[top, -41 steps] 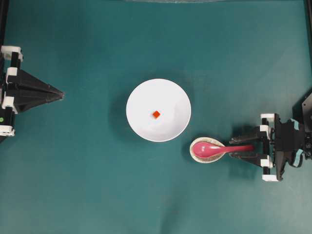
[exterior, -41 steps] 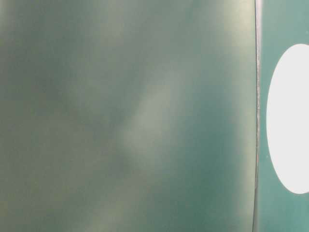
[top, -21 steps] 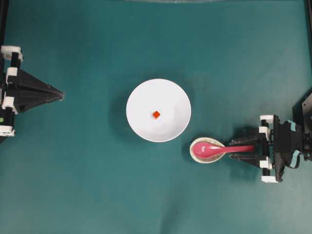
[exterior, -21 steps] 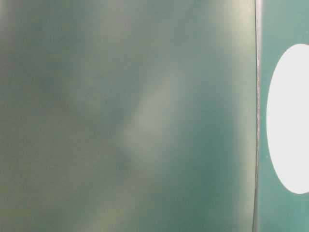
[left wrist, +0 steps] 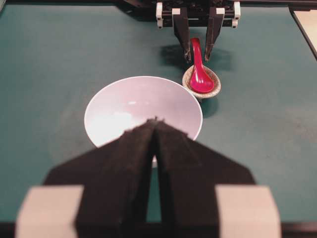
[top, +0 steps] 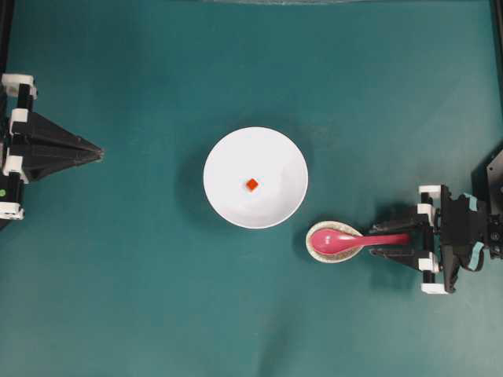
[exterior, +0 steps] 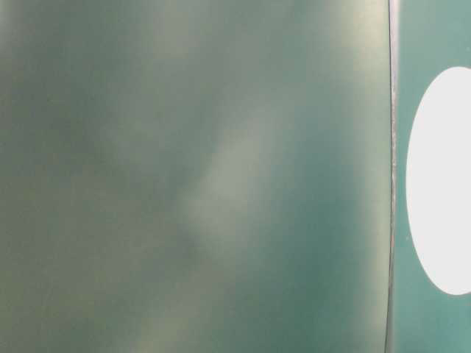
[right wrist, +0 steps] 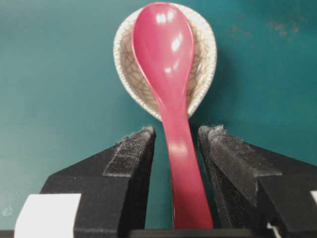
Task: Grip the spoon and scoop the red block from the bowl with right arm.
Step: 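Close the right gripper on the pink spoon handle, then lift the pink spoon with the right gripper and carry it over the bowl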
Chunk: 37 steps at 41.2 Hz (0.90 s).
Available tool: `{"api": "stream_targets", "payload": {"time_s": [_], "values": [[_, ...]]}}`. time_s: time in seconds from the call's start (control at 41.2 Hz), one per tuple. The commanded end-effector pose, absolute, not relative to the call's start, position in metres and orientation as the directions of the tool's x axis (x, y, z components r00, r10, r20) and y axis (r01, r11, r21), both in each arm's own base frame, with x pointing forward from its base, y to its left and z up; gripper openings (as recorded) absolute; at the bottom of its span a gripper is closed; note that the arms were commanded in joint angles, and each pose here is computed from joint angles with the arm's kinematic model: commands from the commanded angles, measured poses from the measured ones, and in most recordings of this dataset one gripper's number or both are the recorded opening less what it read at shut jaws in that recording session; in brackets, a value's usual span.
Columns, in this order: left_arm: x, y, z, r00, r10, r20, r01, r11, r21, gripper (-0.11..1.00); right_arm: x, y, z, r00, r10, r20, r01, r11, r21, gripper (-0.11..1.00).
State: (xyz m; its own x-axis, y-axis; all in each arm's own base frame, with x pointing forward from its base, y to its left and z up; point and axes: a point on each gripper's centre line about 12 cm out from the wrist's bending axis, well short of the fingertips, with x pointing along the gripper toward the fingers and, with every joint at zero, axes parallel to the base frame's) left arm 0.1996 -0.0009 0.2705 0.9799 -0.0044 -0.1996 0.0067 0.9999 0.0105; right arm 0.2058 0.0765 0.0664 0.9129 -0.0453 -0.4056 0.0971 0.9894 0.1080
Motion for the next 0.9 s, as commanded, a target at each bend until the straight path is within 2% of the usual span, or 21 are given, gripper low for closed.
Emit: {"api": "stream_targets", "payload": {"time_s": [0.0,0.364,0.461,0.655,0.874], "values": [[0.2025,-0.0009,0.28,0.984,-0.004,-0.177,0.007,1.0,0.012,0.0,0.2073,0.0784,0.0701,0.923,-0.04,-0.383,0.091,0.989,0.118,0.48],[0.2024,-0.0009,0.2798,0.984,-0.004,-0.179,0.006,1.0,0.011,0.0,0.2077,0.0783,0.0713,0.927,-0.04,-0.373,0.091,0.989,0.118,0.47],[0.2027,-0.0009,0.2796,0.984,-0.004,-0.179,0.007,1.0,0.012,0.0,0.208,0.0783,0.0715,0.928,-0.039,-0.371,0.089,0.989,0.118,0.42],[0.2027,-0.0009,0.2795,0.984,-0.004,-0.18,0.006,1.0,0.011,0.0,0.2075,0.078,0.0711,0.927,-0.039,-0.374,0.089,0.989,0.115,0.24],[0.2027,-0.0006,0.2795,0.984,-0.003,-0.18,0.005,1.0,0.011,0.0,0.208,0.0786,0.0722,0.928,-0.037,-0.372,0.089,0.989,0.122,0.24]]}}
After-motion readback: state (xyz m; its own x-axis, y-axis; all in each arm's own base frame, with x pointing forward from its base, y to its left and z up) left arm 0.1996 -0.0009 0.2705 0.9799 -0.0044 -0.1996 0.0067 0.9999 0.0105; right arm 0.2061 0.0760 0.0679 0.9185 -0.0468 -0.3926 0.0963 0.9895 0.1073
